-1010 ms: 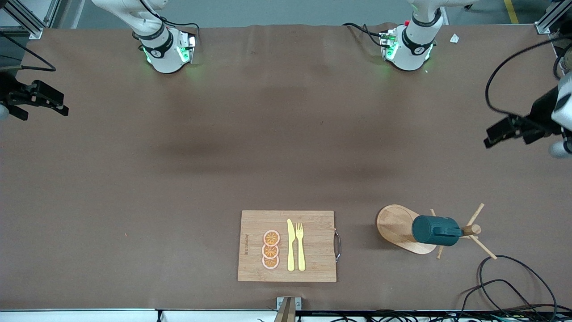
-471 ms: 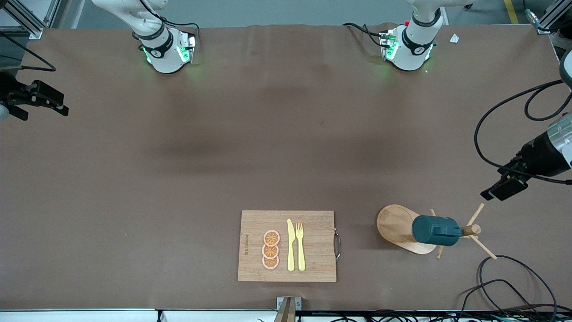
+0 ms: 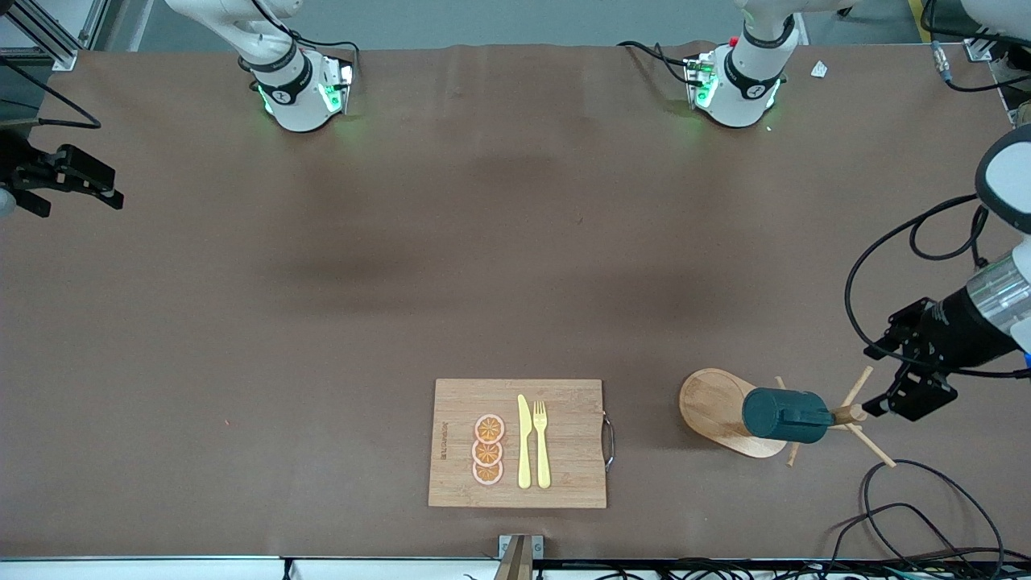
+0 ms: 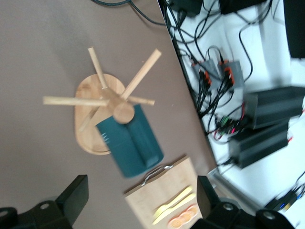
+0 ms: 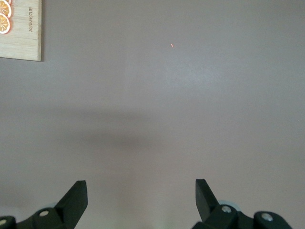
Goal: Transfer cup from left to right arm and place
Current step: 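Move the left gripper toward the teal mug on the wooden stand, then close the left gripper on the teal mug's body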
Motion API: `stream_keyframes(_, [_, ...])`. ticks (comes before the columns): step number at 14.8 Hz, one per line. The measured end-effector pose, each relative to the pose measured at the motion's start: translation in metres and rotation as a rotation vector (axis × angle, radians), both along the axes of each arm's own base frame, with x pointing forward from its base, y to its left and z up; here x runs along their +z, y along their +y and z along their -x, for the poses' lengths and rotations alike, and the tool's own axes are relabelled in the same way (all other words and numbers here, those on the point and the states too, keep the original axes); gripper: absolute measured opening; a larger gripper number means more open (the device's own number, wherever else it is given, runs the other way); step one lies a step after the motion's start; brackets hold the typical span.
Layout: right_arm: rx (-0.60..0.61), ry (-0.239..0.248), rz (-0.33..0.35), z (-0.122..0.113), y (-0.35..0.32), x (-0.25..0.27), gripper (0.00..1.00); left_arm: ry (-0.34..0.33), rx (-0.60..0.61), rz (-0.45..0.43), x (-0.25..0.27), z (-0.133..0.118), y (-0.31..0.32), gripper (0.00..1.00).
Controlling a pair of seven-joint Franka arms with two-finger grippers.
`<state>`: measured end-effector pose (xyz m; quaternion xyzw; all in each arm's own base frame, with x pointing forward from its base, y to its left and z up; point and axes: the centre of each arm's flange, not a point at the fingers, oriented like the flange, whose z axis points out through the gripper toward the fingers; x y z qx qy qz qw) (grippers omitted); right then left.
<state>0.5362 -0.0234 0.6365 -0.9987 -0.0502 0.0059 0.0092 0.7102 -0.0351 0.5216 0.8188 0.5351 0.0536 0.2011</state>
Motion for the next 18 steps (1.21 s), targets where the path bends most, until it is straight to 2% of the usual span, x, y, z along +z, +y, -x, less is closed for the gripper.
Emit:
stream_keyframes(3, [0.000,-0.001,0.000,0.000,0.000,0.000,1.00,0.020,0.121,0.066,-0.031,-0.015,0.000,1.00])
stream_keyframes(6, [0.001,-0.001,0.000,0.000,0.000,0.000,1.00,0.047,0.178,0.087,-0.056,-0.023,-0.003,1.00])
stream_keyframes(14, [0.001,-0.002,0.000,0.000,0.001,0.000,1.00,0.129,0.212,0.098,-0.109,-0.030,-0.011,1.00])
stream_keyframes(18, [0.001,-0.002,0.000,0.000,0.001,0.000,1.00,0.147,0.214,0.134,-0.134,-0.035,-0.024,1.00])
